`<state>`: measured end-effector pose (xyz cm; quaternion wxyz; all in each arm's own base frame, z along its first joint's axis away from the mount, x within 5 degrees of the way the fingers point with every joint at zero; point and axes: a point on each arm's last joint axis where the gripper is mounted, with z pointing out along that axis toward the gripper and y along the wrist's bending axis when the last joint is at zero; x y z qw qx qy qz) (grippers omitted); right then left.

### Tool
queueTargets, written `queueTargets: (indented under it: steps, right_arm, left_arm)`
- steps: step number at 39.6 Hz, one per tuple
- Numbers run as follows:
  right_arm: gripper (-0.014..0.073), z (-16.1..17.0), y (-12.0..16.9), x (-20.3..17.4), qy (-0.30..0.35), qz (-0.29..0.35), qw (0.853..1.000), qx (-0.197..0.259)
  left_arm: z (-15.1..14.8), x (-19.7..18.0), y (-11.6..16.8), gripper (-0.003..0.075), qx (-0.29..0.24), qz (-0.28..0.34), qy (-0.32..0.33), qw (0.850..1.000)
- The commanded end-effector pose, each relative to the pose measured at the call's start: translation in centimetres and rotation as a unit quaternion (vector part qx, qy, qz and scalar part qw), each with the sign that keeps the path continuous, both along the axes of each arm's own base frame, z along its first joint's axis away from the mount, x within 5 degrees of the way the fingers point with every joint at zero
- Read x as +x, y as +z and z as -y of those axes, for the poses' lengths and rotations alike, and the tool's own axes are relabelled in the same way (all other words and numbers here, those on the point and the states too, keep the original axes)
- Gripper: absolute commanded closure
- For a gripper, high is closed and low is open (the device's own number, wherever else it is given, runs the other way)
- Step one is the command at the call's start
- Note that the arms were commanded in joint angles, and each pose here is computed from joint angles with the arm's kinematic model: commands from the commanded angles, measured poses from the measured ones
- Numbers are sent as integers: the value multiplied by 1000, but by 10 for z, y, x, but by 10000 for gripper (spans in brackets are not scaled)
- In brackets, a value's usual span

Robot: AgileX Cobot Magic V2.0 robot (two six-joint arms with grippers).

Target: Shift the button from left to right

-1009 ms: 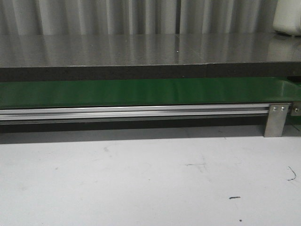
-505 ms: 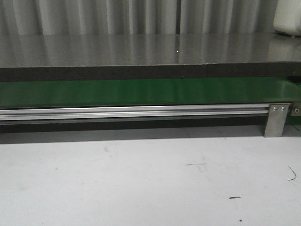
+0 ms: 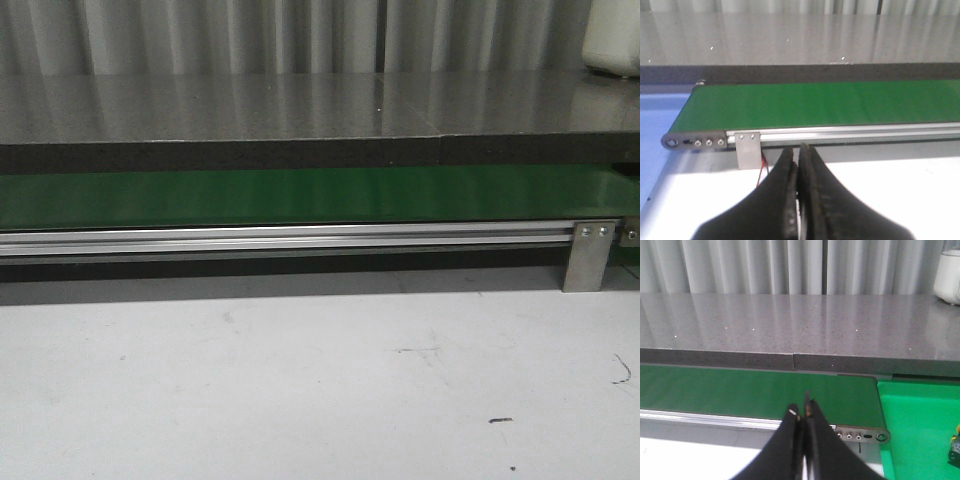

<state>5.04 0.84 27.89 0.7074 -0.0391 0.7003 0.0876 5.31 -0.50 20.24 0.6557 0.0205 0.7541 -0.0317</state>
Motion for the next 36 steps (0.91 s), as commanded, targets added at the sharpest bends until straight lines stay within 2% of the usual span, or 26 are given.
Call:
queueTargets:
  steps: [1, 4, 36]
  right_arm:
    - [662, 0, 14, -1, 2, 46, 999, -1]
    - [662, 0, 14, -1, 2, 46, 999, -1]
    - [662, 0, 14, -1, 2, 46, 999, -1]
  left_arm:
    - [-3, 2, 0, 741, -9, 77, 20, 997]
    - [-4, 3, -8, 741, -8, 65, 28, 997]
    - [-4, 3, -7, 741, -8, 69, 30, 997]
